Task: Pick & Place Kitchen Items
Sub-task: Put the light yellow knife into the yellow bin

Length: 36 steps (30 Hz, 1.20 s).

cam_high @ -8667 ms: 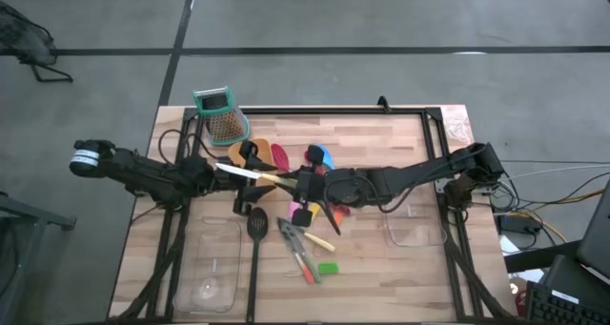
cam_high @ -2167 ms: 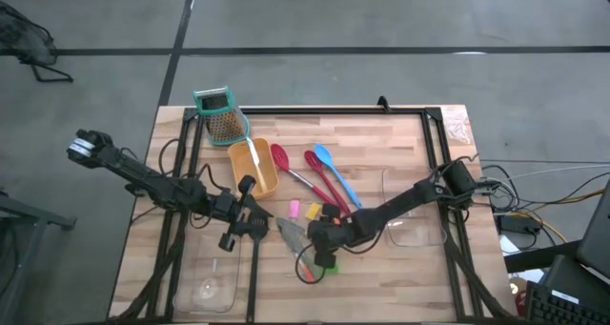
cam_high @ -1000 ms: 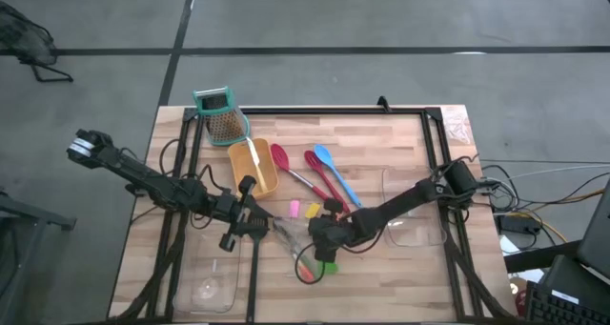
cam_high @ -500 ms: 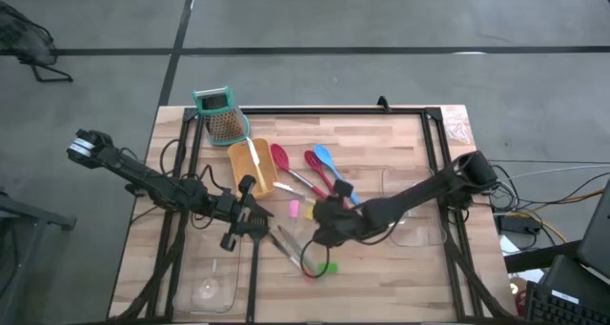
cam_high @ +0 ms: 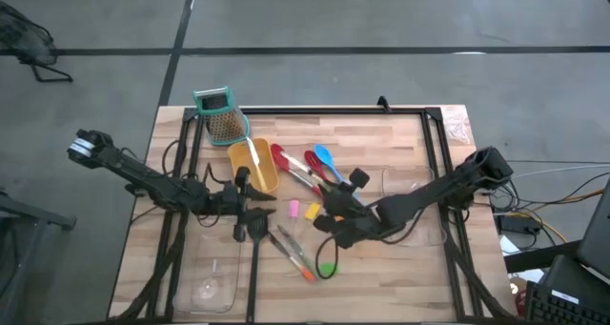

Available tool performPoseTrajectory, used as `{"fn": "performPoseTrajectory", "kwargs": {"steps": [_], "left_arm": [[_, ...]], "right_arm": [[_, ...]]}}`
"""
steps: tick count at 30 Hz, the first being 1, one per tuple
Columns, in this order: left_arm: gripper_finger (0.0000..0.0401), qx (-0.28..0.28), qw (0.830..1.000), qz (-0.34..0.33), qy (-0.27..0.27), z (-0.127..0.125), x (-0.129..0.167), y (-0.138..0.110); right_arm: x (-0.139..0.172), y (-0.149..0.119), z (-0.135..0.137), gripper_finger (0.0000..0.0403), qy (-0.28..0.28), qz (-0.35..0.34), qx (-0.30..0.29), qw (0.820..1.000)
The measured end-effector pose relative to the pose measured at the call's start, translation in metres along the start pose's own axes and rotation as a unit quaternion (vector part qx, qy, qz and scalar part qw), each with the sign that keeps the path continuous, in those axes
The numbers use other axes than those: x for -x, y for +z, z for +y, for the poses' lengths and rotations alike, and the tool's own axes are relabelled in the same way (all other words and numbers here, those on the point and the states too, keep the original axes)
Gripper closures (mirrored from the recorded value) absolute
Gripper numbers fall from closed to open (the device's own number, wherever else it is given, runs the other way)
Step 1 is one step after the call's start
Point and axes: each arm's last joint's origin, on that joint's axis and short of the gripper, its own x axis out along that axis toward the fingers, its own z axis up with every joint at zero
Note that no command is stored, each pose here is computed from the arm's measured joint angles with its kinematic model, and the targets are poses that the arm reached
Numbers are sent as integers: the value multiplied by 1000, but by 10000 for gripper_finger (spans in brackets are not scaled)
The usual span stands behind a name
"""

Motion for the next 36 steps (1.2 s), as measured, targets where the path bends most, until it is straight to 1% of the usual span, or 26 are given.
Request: {"fn": "performPoseTrajectory", "kwargs": {"steps": [3, 9, 12, 17, 21, 26, 29, 36], "left_arm": [[254, 14, 1000, -1, 28, 1, -4, -4], [254, 28, 998, -23, 45, 1, -16, -9], [254, 26, 998, -31, 57, 2, -22, -11], [252, 18, 996, -19, 91, 8, -35, -18], [235, 20, 995, -21, 95, 6, -44, -16], [200, 23, 996, -18, 80, 2, -54, -16], [183, 29, 996, -17, 85, 1, -58, -17], [176, 34, 992, -26, 123, 3, -63, -15]], "right_arm": [[3, 7, 5, 338, 11, -24, 4, 1000], [2, 15, 13, 335, 9, -54, 23, 998], [1, 16, 16, 337, 6, -61, 32, 998], [-2, 14, 22, 335, 6, -67, 48, 997], [-4, 12, 26, 336, 6, -67, 55, 996], [-5, 10, 28, 336, 6, -66, 57, 996], [-5, 11, 28, 335, 6, -67, 56, 996], [-4, 12, 29, 336, 9, -72, 46, 996]]}}
